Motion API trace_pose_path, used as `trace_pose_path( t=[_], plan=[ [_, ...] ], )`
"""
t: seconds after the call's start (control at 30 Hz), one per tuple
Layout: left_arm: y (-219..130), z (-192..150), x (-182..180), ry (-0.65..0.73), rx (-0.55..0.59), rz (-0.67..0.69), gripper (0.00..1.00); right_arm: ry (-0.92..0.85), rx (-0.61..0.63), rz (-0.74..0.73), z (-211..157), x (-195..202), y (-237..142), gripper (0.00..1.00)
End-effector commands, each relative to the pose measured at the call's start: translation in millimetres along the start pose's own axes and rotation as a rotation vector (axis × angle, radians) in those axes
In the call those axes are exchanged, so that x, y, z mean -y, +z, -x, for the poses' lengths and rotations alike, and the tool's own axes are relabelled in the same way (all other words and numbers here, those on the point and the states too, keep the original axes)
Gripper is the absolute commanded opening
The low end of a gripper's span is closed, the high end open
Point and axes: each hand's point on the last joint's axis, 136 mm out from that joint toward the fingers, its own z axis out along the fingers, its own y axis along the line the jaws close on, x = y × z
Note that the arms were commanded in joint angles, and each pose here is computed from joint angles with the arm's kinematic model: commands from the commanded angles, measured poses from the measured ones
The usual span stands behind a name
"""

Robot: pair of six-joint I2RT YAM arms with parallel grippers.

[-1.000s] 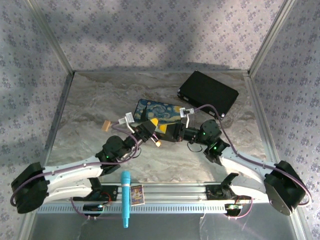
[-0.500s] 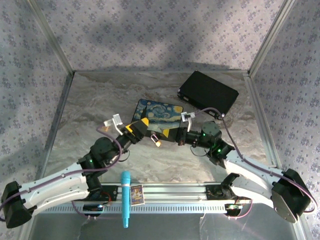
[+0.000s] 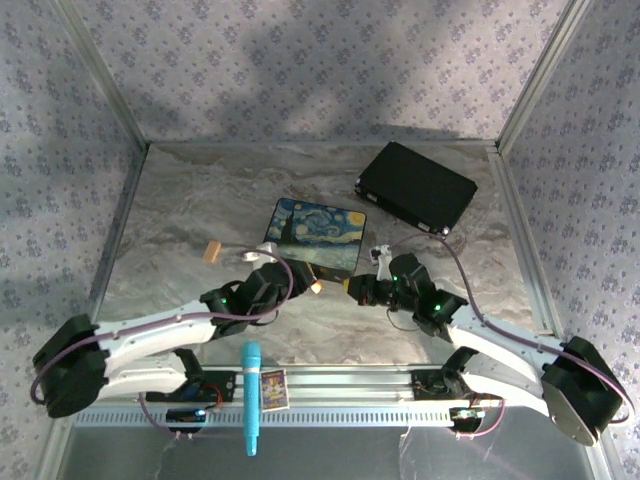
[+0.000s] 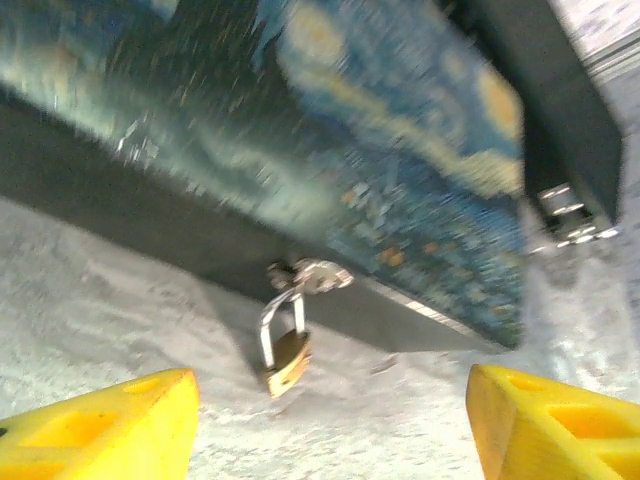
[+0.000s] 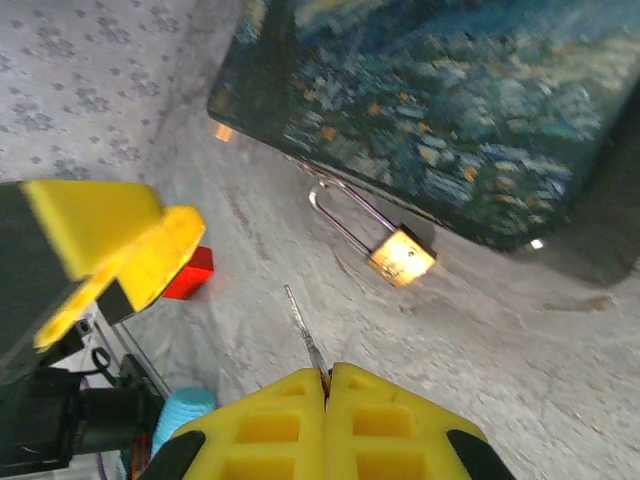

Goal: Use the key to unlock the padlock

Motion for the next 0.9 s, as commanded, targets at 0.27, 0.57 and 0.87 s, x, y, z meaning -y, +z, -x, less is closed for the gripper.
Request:
trace_pose_path(
  t=[0.27,0.57,0.87],
  plan=[
    [51.2,-32.1,-1.0,0.007,-0.083,0.107,0.67,-0.023,-0.003,-0.057,-9.0,16.1,-1.9,0.00],
    [78.3,-31.4,-18.5,0.101,-0.056,0.281,0.65,0.001,0.012,-0.074,-11.9,23.6,-6.1,0.00],
    [78.9,-45.6,-32.8,0.153,-0.090,0.378,0.47,0.010,0.024,-0.085,-14.3,29.4,-10.7,0.00]
  ],
)
